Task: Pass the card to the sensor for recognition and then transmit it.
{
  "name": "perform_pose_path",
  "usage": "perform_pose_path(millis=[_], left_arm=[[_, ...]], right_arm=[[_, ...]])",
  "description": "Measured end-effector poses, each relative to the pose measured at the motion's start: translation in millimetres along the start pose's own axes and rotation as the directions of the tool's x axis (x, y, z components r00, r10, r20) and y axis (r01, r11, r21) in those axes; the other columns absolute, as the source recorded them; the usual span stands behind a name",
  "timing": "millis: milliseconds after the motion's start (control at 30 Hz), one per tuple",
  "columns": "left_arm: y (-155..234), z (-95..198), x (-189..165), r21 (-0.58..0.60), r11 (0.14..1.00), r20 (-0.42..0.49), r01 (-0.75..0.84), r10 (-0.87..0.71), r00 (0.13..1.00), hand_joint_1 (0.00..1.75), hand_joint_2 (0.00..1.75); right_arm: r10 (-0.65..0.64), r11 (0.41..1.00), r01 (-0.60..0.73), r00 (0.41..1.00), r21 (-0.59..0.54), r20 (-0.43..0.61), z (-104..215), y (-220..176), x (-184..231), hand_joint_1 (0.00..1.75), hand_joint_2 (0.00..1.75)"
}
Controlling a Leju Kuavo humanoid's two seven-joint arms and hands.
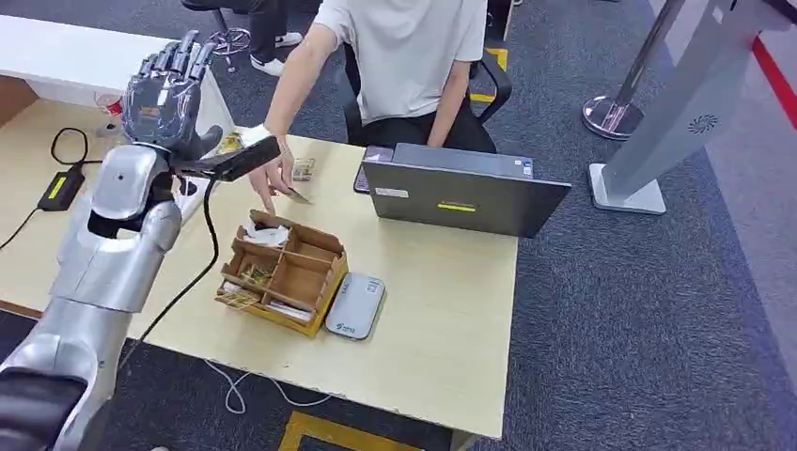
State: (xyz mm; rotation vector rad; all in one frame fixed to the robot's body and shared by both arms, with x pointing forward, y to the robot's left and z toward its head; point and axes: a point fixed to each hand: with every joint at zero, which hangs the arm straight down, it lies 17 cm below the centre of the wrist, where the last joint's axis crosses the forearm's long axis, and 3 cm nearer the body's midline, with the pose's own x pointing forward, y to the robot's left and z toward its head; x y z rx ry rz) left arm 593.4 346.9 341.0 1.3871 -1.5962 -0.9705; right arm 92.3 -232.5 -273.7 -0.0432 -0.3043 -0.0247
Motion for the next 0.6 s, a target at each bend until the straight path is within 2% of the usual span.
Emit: perform_pose_path(millis=[133,233,500,533,567,600], left_arm=[[9,63,-13,0.01,0.927,0.079,-0.376,0.374,0.924,0.0,1.75],[30,126,-57,0.048,0.817,0.097,-0.575,0.569,0.817,0.0,1.75],[31,134,-63,0.052,0.805,0.096,-0.59,0.584,0.806,0.0,1.75],[48,177,-105,0.107,0.738,0.082,-0.666,0.661,0.746,0.0,1.75],[57,192,-121,0.134,0.712,0.082,-0.69,0.686,0.723,0.0,1.75],[85,252,-186,0.227,0.606,0.062,-0.762,0.772,0.633,0.0,1.75]], right_arm=[[-0.077,0.997,0.077,0.997,-0.021,0.002,0,-3,-2,0.0,0.0],[-0.121,0.992,0.121,0.993,-0.037,-0.009,1,-6,-9,0.0,0.0],[-0.124,0.992,0.124,0.992,-0.039,-0.01,1,-7,-10,0.0,0.0],[-0.141,0.989,0.14,0.99,-0.055,-0.019,2,-10,-15,0.0,0.0],[-0.148,0.987,0.147,0.989,-0.059,-0.02,2,-11,-16,0.0,0.0],[-0.18,0.981,0.179,0.984,-0.068,-0.01,2,-14,-15,0.0,0.0]])
